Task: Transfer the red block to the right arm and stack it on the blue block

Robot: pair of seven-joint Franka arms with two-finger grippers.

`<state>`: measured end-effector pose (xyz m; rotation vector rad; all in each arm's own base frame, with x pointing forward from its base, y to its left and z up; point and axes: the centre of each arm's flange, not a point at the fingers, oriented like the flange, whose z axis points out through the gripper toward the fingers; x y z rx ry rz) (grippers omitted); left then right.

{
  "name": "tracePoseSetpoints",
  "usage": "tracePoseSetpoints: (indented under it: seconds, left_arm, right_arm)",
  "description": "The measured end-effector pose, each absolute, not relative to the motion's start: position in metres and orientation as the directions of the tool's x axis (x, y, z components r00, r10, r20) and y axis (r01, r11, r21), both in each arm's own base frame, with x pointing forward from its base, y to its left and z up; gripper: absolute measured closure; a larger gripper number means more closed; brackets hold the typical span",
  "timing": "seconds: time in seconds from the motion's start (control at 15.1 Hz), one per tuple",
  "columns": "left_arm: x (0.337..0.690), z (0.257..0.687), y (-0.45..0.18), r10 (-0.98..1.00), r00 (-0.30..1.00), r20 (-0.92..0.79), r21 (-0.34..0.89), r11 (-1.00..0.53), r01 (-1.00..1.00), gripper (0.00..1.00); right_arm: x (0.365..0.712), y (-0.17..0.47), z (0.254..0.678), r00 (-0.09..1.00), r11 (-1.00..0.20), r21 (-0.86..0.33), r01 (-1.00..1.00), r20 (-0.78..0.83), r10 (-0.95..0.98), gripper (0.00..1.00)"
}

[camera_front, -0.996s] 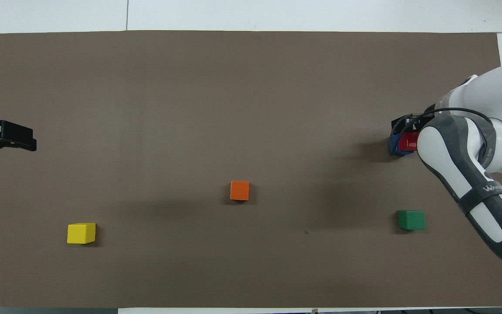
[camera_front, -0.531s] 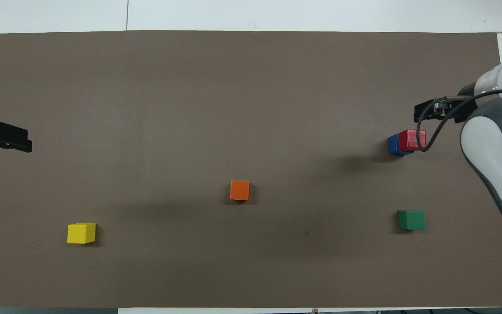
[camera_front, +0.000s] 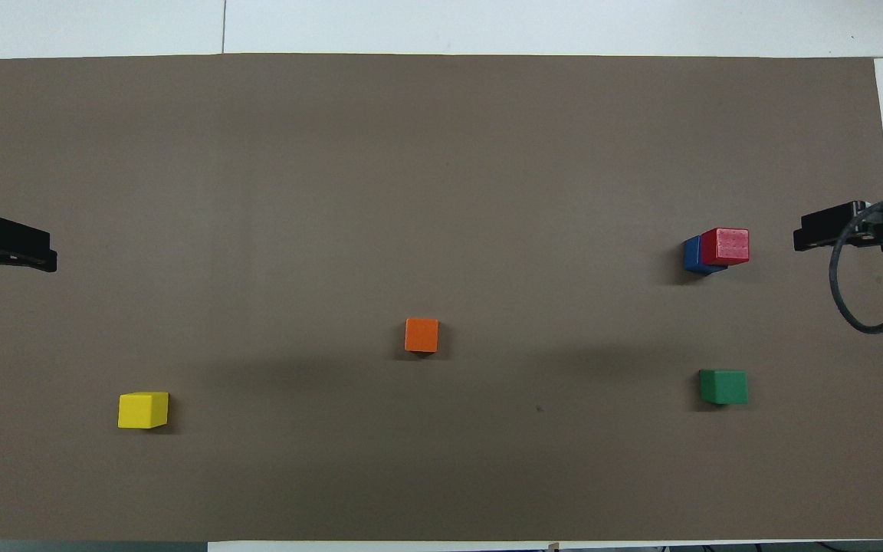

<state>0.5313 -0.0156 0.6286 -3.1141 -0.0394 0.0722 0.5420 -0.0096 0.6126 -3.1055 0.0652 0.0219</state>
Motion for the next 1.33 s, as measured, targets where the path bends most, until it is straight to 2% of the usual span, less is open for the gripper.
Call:
tracePoseSetpoints:
  seconds: [1.33]
  left_arm:
    - [0.525,0.639,-0.009,0.038,0.999,-0.031,-0.026,-0.999,0.037,0.00]
  right_arm:
    - [0.546,-0.016,0.607,0.998,-0.998,-0.004,-0.058,-0.021,-0.057,0.00]
